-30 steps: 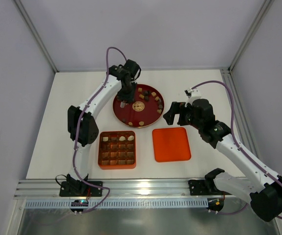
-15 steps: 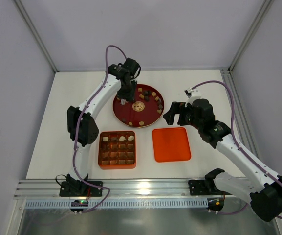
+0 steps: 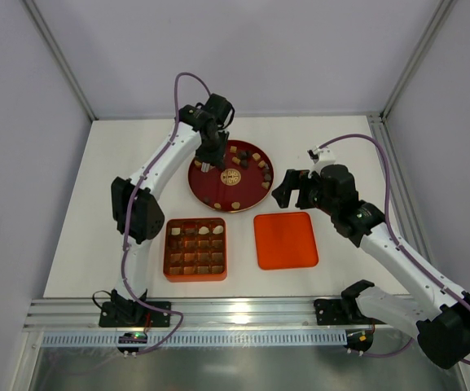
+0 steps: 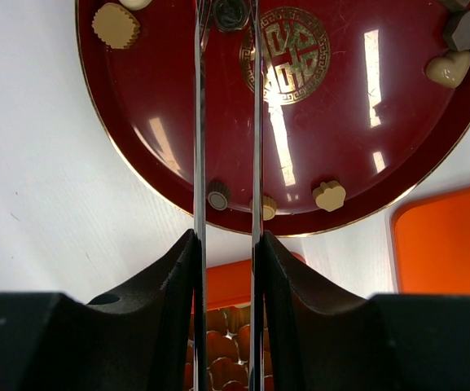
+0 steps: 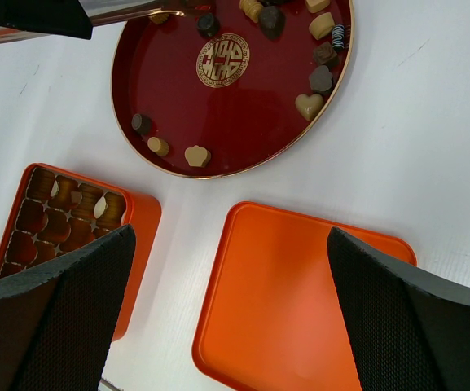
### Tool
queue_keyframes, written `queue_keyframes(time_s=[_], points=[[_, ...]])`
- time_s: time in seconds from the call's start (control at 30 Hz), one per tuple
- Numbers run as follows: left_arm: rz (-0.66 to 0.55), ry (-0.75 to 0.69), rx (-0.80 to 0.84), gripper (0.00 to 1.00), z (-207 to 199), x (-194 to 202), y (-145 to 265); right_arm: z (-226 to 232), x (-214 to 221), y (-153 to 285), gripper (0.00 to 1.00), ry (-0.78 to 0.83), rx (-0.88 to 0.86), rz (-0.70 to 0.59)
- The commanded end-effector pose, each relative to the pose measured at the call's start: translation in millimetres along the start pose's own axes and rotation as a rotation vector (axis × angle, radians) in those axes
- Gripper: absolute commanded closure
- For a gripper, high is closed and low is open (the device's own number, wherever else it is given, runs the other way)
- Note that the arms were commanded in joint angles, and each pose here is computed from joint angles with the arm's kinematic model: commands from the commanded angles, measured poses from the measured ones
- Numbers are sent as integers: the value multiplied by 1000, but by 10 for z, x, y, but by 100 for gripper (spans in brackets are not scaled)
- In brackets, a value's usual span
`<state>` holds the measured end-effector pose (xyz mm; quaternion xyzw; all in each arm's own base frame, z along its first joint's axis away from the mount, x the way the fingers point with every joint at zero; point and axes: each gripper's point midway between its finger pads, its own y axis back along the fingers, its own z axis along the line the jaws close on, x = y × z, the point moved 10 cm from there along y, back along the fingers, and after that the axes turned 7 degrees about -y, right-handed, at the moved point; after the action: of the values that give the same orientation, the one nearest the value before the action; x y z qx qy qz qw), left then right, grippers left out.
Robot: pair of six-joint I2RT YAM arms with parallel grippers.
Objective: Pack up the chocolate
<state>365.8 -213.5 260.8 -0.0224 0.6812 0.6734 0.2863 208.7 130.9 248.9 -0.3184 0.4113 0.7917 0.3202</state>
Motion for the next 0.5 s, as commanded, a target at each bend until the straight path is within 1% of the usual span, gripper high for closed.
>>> queue_keyframes(time_s=[0.0,0.47], points=[[-70,3,-3,64,49,-72,227,32,-62,50,0,18,-8,-32],[-50,5,-2,63,33,-68,129,29,-53,67,0,17,-6,-35]])
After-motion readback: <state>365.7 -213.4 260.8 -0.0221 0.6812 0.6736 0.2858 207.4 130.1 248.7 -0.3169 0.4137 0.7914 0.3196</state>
